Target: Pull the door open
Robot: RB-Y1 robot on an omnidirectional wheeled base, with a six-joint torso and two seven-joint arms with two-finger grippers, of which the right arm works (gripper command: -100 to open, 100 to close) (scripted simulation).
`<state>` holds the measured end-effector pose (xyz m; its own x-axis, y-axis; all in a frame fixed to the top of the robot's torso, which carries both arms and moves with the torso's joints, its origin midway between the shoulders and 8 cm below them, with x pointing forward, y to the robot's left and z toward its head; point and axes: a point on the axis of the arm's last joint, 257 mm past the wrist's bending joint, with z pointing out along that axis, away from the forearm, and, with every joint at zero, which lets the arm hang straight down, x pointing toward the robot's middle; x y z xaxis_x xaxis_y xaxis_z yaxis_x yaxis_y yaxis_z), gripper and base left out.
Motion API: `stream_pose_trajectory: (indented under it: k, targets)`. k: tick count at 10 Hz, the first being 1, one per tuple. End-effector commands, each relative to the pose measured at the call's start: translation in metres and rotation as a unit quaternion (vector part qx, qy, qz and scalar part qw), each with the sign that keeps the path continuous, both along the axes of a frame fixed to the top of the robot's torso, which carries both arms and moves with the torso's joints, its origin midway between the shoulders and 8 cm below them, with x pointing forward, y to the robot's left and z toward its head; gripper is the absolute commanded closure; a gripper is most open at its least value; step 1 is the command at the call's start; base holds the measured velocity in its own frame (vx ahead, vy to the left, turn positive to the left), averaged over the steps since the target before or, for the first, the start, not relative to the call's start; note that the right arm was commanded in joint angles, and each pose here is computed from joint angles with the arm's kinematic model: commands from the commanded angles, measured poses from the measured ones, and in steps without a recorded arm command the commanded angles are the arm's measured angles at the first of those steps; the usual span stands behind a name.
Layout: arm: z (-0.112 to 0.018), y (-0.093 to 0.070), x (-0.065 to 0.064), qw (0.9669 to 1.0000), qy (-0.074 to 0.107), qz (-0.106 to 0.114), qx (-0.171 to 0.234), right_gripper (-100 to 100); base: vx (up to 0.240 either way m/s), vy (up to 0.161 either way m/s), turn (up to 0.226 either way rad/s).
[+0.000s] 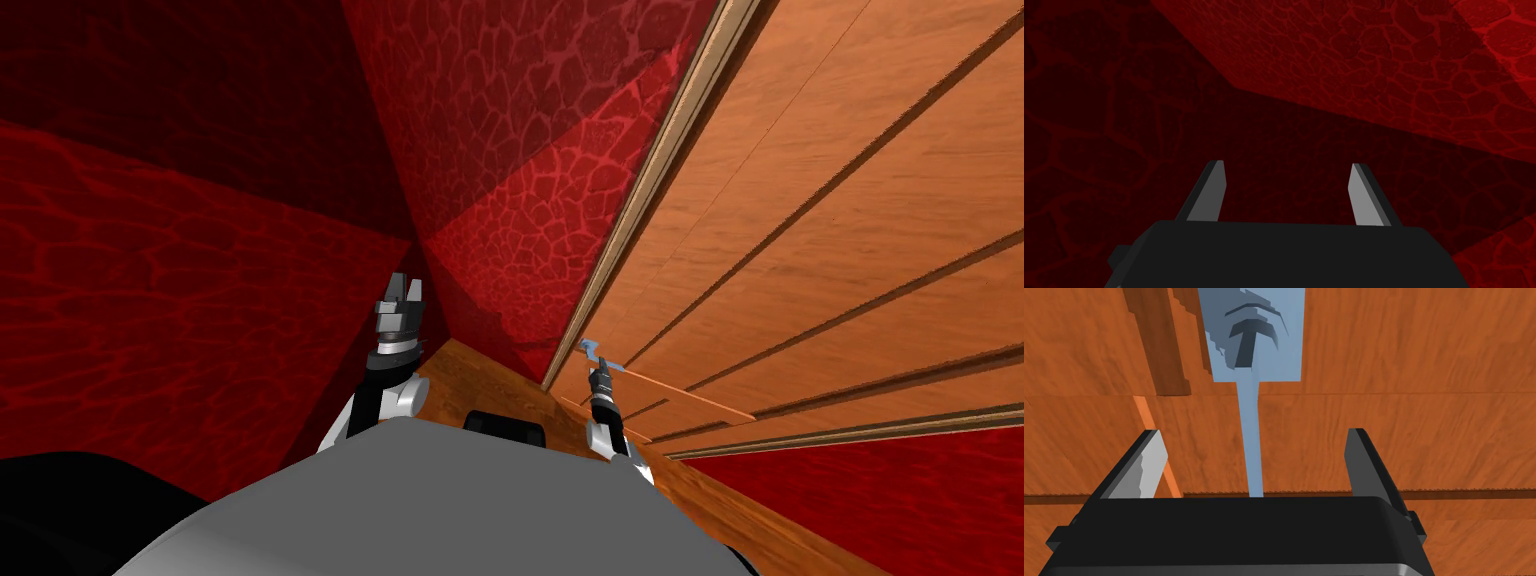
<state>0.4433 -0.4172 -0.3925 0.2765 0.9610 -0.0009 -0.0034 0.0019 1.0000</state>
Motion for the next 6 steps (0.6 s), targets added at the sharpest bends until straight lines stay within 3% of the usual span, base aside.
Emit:
stream_pose_trajectory:
  k: [1, 2, 3, 4, 6]
  targets:
    - [-0.0006, -0.0205, -0.013, 0.9999, -0.001, -0.011, 0.0, -100, 0.197, 0.014, 0.131]
    - [-0.0005, -0.0255, -0.0158, 0.9999, -0.001, -0.014, 0.0, -100, 0.167, -0.014, 0.075]
    - [-0.001, -0.0182, -0.0116, 0.9999, 0.0, -0.012, 0.001, -100, 0.068, -0.009, 0.013]
    - [-0.001, -0.0182, -0.0116, 0.9999, 0.0, -0.012, 0.001, 100, -0.006, 0.002, -0.01]
    - [-0.001, -0.0182, -0.0116, 0.9999, 0.0, -0.012, 0.001, 100, -0.023, 0.002, 0.003]
